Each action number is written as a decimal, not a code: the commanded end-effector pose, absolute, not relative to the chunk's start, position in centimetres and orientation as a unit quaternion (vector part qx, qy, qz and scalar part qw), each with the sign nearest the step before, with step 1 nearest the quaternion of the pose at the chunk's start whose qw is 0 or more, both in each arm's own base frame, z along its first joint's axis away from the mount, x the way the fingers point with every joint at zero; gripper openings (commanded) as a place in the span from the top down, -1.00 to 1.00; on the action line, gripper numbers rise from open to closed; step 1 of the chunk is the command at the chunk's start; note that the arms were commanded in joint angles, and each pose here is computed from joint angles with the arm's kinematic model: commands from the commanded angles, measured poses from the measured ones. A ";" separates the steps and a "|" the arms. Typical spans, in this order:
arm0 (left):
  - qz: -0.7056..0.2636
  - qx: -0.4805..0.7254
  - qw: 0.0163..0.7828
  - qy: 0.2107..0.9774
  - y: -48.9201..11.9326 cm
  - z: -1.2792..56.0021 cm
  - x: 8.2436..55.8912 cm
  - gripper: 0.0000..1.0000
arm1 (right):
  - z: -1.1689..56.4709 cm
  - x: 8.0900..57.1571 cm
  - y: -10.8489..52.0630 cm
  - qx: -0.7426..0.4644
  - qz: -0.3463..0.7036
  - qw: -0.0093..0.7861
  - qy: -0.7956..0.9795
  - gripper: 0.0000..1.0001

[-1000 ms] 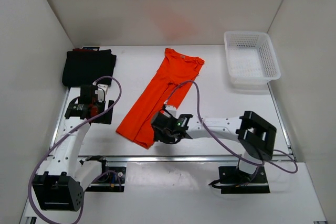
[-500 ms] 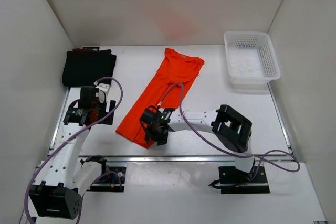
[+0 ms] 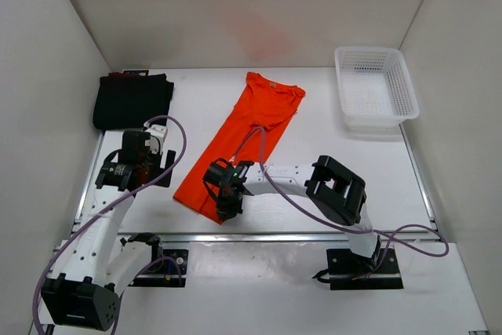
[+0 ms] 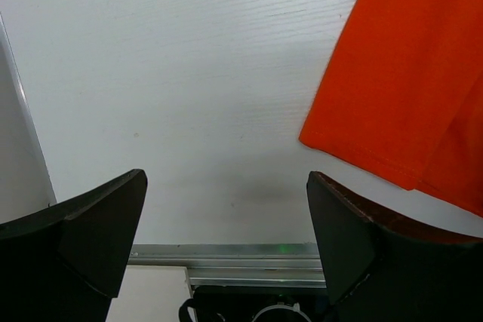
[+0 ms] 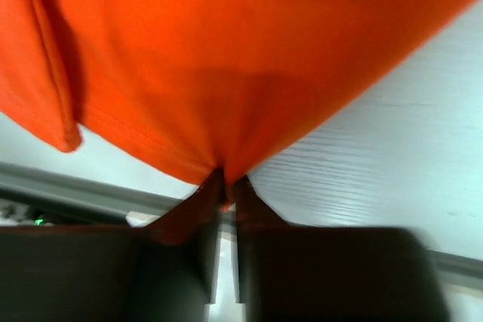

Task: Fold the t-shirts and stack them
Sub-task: Rotate the tshirt 90 degrees

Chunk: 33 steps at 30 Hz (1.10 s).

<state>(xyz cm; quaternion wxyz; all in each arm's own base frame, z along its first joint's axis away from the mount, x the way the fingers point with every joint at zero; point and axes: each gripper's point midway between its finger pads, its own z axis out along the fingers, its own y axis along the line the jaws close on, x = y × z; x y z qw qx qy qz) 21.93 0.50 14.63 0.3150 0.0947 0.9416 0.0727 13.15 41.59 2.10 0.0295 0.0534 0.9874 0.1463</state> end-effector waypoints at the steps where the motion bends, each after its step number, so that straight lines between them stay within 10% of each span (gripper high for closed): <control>1: 0.079 0.096 0.339 0.933 0.4 15.5 22.5 -0.97 | 0.2 11.0 40.3 0.060 0.131 -0.008 0.990 0.97; 16: -0.153 0.320 0.288 0.890 -12.0 16.3 19.0 -0.90 | 1.5 13.1 24.8 0.146 0.138 0.083 0.976 1.00; 23: -0.240 0.329 0.163 0.899 -16.6 12.5 15.9 -0.81 | 3.7 12.9 24.1 0.102 0.198 0.118 0.968 0.30; 33: -0.214 0.261 0.059 0.939 -17.1 6.8 14.1 -0.64 | 5.5 13.7 24.7 0.125 0.240 0.138 0.953 0.23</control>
